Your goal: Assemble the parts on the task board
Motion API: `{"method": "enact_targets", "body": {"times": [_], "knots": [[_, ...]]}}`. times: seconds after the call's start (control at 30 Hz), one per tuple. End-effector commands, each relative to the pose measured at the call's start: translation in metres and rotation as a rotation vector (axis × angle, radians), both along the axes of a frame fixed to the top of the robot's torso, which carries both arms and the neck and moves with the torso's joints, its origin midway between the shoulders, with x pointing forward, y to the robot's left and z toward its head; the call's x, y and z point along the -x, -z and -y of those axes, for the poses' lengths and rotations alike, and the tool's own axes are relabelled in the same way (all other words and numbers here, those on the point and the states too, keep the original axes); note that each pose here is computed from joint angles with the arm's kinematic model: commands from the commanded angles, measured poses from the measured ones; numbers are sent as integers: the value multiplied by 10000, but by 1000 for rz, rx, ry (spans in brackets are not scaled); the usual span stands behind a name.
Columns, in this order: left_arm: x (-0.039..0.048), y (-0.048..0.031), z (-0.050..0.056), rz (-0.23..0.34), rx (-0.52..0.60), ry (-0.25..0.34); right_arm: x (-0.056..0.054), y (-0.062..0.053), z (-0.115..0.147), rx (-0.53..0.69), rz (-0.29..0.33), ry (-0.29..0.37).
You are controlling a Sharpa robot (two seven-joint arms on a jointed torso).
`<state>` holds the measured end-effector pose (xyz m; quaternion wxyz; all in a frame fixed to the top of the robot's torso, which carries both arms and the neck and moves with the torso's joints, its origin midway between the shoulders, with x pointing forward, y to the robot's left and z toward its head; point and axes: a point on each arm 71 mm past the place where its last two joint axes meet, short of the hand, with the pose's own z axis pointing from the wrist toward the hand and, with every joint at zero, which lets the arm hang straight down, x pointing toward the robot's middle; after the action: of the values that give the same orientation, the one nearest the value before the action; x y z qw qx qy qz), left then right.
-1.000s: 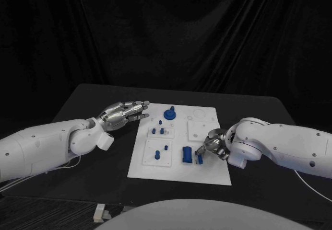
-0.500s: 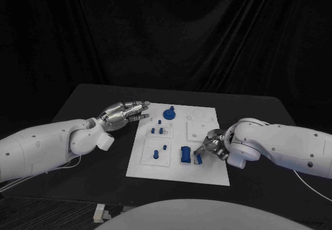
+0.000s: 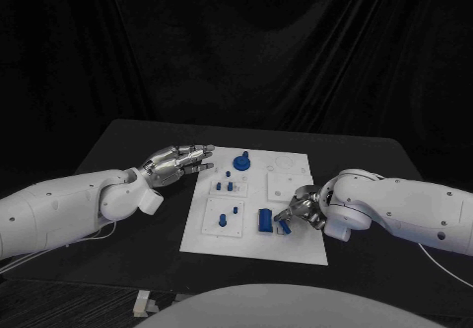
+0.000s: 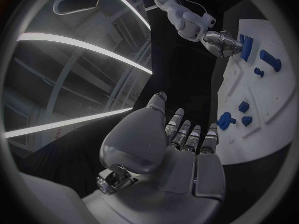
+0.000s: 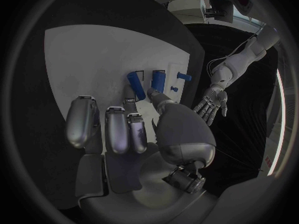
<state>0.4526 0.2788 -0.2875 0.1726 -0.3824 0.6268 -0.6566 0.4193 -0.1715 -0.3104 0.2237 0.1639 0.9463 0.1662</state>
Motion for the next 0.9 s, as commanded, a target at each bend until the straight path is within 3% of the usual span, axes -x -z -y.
{"method": "enact_targets", "body": {"times": [0.03, 0.9], "knots": [[6, -5, 21, -2, 21, 10, 18, 15, -9, 5, -8, -13], [5, 9, 23, -7, 20, 15, 22, 21, -5, 6, -18, -27]]}}
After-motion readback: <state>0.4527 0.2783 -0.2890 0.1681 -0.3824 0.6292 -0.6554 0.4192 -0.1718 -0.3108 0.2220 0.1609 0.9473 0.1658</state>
